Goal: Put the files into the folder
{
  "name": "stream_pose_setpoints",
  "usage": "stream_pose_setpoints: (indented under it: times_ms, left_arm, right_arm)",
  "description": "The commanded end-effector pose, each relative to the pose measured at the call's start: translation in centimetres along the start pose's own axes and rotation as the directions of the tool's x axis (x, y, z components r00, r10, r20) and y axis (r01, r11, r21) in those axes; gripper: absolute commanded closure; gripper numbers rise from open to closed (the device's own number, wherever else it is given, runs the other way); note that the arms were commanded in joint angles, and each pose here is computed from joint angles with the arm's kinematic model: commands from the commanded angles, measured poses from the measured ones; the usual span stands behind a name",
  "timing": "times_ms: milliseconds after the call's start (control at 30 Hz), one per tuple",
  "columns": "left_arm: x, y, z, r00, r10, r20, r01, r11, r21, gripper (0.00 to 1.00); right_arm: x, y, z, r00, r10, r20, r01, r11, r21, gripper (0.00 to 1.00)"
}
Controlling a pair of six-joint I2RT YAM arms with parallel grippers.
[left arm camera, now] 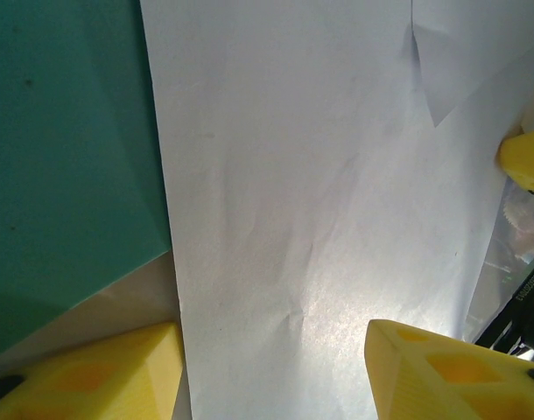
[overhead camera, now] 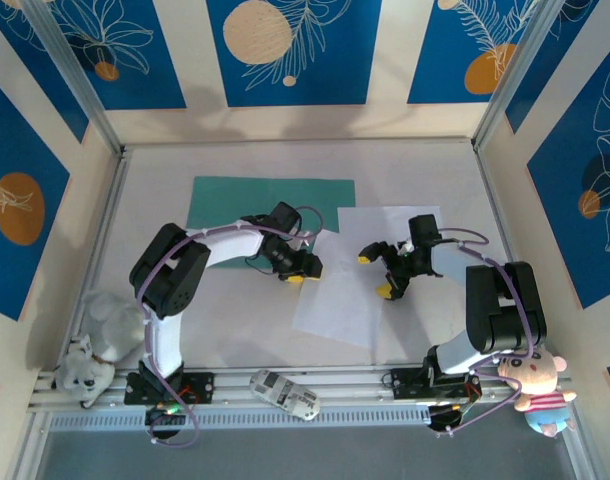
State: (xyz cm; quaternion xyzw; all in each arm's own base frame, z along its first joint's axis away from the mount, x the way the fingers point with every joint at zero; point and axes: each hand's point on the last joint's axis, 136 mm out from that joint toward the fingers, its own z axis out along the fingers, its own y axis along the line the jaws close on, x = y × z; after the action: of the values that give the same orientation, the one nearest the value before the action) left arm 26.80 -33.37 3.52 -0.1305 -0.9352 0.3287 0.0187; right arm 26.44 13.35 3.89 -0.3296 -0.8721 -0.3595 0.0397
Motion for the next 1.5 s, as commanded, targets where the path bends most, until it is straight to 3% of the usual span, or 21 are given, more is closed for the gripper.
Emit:
stream_pose_setpoints:
  times_ms: [0,333,967,1167,1333,1467]
  left_arm:
    - [0.3,-0.9,0.0,1.000,0.009,-0.007,-0.008,0.999,0.045,0.42]
    - [0.1,-2.4,-1.2,0.999,0.030,0.041,-0.034,0.994,0.103,0.44]
    - [-0.1,-3.8,-2.5,0.997,-0.037,0.070,0.021,0.974,0.224,0.47]
    - [0.0,-3.9,-1.7,0.997,-0.054,0.058,0.038,0.967,0.251,0.54]
    - [0.0,-3.5,-1.4,0.997,-0.049,0.061,0.034,0.975,0.221,0.57]
    - [0.5,-1.9,-1.2,0.999,-0.036,0.038,0.032,0.992,0.120,0.65]
  right_arm:
    - [0.6,-0.2,1.6,0.999,-0.037,-0.036,0.037,0.999,-0.004,0.08]
    - [0.7,-0.2,1.4,0.998,-0.047,-0.033,0.047,0.999,0.007,0.08]
    - [1.0,-0.3,1.1,0.998,-0.056,-0.030,0.056,0.998,0.008,0.08]
    - [1.0,-0.2,1.1,0.998,-0.056,-0.029,0.056,0.998,0.004,0.08]
    - [1.1,-0.1,1.0,0.998,-0.052,-0.029,0.051,0.999,-0.002,0.08]
    - [1.2,0.4,0.7,0.998,-0.059,-0.027,0.058,0.998,-0.016,0.08]
